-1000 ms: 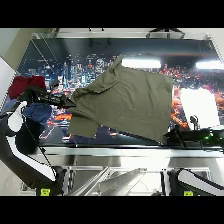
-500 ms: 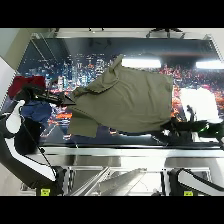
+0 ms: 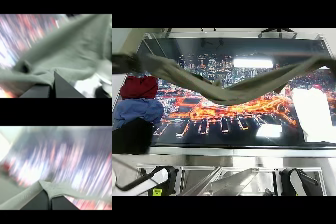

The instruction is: Fold the shirts.

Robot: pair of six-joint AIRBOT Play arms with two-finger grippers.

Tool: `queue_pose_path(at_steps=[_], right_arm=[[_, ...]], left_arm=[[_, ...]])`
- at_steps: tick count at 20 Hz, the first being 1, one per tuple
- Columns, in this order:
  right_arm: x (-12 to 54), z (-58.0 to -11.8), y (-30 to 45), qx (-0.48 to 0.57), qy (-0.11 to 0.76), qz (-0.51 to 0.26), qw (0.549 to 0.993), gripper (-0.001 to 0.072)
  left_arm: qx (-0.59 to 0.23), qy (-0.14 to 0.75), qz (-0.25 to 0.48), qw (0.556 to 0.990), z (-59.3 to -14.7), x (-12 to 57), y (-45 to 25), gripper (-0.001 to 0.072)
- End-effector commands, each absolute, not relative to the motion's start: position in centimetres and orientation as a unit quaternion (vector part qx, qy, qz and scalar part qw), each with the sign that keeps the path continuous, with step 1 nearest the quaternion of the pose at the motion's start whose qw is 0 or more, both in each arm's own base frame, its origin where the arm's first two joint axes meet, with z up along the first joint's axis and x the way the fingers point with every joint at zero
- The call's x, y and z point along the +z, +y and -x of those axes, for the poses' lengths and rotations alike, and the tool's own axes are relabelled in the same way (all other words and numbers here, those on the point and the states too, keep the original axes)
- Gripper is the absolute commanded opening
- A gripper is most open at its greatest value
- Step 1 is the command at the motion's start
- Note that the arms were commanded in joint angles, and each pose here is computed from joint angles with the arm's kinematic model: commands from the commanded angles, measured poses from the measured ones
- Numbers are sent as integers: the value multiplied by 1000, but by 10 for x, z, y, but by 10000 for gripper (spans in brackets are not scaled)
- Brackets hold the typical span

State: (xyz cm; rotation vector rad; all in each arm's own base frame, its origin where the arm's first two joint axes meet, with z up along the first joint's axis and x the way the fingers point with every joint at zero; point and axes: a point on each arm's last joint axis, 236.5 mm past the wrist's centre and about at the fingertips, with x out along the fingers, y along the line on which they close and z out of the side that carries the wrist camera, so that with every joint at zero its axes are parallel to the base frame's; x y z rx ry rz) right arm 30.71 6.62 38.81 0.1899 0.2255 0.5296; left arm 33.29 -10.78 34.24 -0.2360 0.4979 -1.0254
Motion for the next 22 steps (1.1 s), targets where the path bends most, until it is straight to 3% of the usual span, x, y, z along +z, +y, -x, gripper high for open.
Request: queue_pose_path(at_steps=[1,4,7,11,16,19,22], right_arm=[[522,-223,75,160,-88,43,982,19],[524,-220,52,97,-90,70,989,18],[465,-285,38,145,22,-3,989,18],[326,-380,56,259,212,-86,938,16],[130,-479,43,203,367,-142,897,16],[27,-523,21,155,418,-189,875,15],[-24,-551,9,147,437,-283,841,16]], left_arm=[[-395,101,16,913,-258,453,-111,13],[-304,100,0,947,-254,457,-84,13],[-307,142,83,938,-292,425,-58,14],[-368,287,171,868,-377,304,-81,15],[-317,487,136,802,-484,77,-113,15],[-302,538,161,770,-533,-10,-114,15],[-272,525,196,782,-578,-27,-93,14]])
